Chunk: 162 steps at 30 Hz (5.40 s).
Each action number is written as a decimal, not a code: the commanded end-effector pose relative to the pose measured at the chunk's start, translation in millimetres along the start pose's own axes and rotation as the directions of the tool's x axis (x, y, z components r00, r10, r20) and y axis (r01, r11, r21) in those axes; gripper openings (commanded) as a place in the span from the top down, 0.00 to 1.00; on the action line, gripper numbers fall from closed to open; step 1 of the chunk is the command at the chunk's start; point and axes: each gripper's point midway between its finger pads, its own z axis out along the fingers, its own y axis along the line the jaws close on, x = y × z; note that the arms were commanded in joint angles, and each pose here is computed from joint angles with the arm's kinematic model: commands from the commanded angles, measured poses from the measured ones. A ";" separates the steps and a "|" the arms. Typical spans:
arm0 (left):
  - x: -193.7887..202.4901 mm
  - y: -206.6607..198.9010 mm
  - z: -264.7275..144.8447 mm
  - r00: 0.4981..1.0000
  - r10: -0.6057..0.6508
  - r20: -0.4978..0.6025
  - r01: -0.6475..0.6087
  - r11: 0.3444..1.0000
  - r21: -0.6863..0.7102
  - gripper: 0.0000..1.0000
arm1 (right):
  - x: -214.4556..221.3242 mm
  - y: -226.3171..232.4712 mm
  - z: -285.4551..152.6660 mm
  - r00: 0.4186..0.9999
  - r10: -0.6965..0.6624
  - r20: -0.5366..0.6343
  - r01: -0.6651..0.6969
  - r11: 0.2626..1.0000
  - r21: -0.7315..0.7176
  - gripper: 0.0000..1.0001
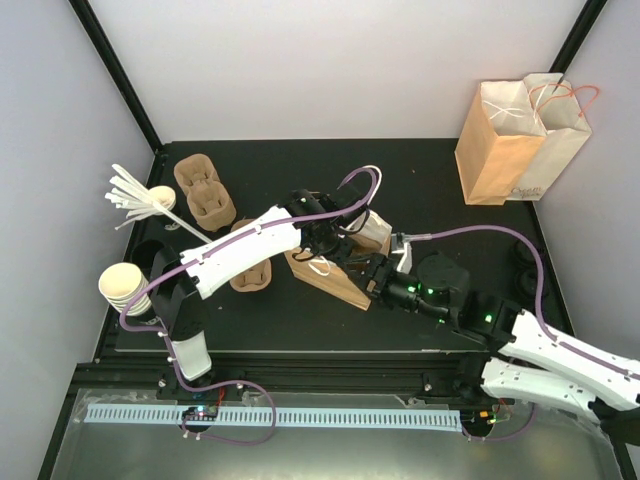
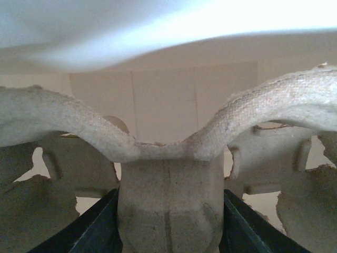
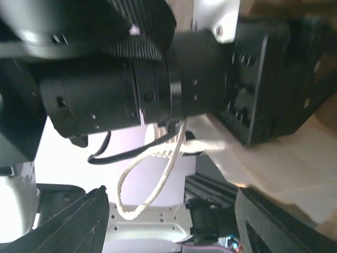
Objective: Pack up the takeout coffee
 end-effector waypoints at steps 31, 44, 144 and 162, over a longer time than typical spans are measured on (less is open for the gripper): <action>-16.2 -0.8 -7.1 0.999 -0.020 0.025 0.020 1.000 0.000 0.53 | 77.3 24.7 43.5 0.940 -0.157 -0.302 0.149 0.988 -0.050 0.99; -7.2 3.1 21.8 0.999 -0.039 -0.017 0.039 0.999 -0.025 0.53 | 74.7 59.4 42.0 0.908 -0.328 -0.260 0.299 0.943 -0.147 0.99; 93.7 9.6 24.7 0.983 0.110 -0.147 -0.117 0.992 -0.042 0.53 | -82.8 -2.1 -26.7 0.669 -0.711 -0.219 0.738 0.597 0.315 0.75; 90.4 14.6 18.0 0.974 0.184 -0.129 -0.193 0.979 -0.058 0.53 | -133.7 9.4 22.5 0.848 -0.515 -0.126 0.528 0.802 0.279 0.54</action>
